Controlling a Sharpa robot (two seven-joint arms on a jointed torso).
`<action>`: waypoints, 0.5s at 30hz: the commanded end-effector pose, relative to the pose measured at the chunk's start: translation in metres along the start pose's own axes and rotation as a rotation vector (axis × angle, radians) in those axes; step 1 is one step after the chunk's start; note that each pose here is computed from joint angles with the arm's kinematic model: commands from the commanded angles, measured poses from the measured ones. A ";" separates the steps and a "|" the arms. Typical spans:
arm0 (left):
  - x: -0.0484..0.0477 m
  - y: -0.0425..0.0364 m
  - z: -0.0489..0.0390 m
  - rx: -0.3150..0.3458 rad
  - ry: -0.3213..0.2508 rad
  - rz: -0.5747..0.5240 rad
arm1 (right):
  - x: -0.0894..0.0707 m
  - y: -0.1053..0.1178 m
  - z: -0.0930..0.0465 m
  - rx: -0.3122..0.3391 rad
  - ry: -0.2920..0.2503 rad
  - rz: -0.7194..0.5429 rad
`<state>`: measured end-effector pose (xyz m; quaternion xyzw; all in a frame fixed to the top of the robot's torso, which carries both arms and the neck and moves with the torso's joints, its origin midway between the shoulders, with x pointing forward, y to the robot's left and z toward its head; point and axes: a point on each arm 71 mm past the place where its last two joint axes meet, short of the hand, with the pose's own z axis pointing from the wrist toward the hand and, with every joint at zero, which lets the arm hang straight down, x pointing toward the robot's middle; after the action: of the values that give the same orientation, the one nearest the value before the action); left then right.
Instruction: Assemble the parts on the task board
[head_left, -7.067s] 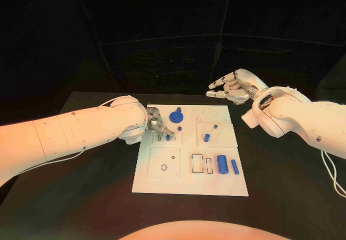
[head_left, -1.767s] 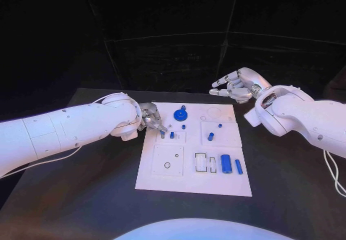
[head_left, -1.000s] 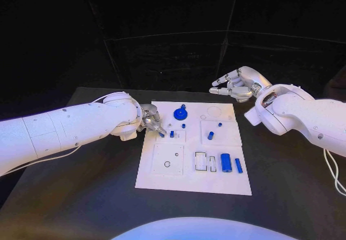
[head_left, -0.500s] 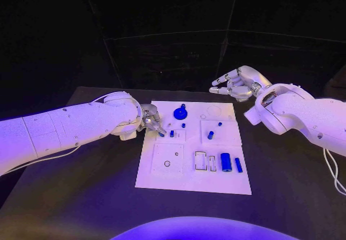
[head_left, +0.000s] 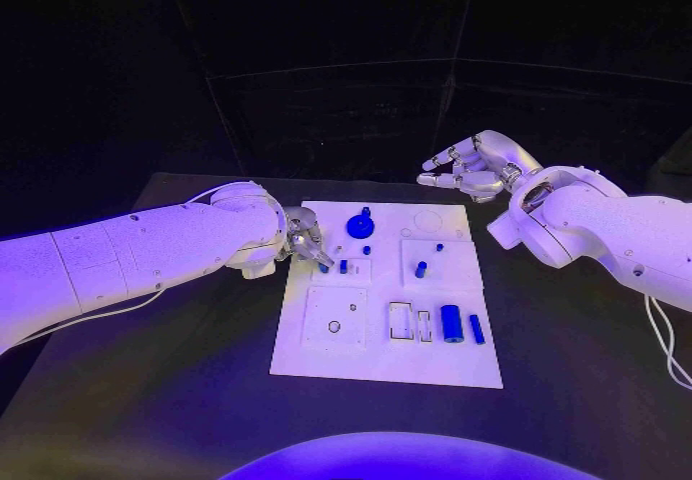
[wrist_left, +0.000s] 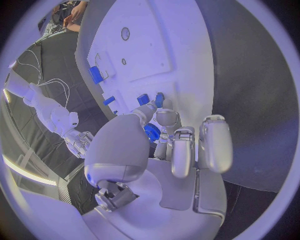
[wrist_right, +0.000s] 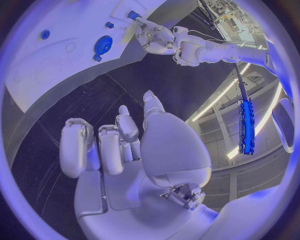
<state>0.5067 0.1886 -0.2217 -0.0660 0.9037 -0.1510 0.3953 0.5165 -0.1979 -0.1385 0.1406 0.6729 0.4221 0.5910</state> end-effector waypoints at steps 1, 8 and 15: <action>0.0041 0.0004 0.0014 -0.015 0.029 0.017 | 0.000 0.002 0.000 -0.011 0.004 0.002; 0.0032 0.0013 0.0028 -0.025 0.028 0.015 | 0.000 0.002 0.001 -0.010 0.005 0.005; 0.0019 0.0021 0.0039 -0.035 0.018 0.009 | 0.000 0.002 0.001 -0.010 0.007 0.008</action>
<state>0.5094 0.1878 -0.2229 -0.0677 0.9056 -0.1447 0.3930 0.5168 -0.1977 -0.1387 0.1413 0.6732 0.4225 0.5902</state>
